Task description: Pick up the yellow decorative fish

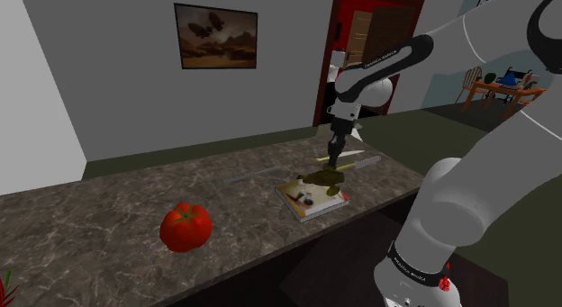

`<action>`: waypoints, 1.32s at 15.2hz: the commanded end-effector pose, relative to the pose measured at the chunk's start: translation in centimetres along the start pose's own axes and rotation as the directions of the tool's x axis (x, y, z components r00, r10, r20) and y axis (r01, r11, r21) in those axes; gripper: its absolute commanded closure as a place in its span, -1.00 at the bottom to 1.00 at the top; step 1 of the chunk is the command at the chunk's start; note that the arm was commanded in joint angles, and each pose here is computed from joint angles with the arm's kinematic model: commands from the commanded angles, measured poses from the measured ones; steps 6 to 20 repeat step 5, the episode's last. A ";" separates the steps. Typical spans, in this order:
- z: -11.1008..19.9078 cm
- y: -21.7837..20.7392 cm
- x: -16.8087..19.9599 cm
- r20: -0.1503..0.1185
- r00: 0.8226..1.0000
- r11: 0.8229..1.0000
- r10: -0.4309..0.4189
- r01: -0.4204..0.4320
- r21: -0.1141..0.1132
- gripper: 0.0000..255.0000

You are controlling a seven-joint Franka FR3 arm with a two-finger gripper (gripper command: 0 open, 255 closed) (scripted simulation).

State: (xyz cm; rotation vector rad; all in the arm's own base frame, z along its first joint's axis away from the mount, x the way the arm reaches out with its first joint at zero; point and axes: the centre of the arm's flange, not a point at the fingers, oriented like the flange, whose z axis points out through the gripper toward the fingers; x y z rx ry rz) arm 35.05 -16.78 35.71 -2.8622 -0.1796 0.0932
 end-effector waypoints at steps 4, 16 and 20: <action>-2.2 -0.6 -0.1 0.000 1.000 1.000 0.000 0.000 0.000 1.00; -2.2 -0.6 -0.1 0.000 1.000 1.000 0.000 0.000 0.000 1.00; -2.2 -0.6 -0.1 0.000 1.000 1.000 0.000 0.000 0.000 1.00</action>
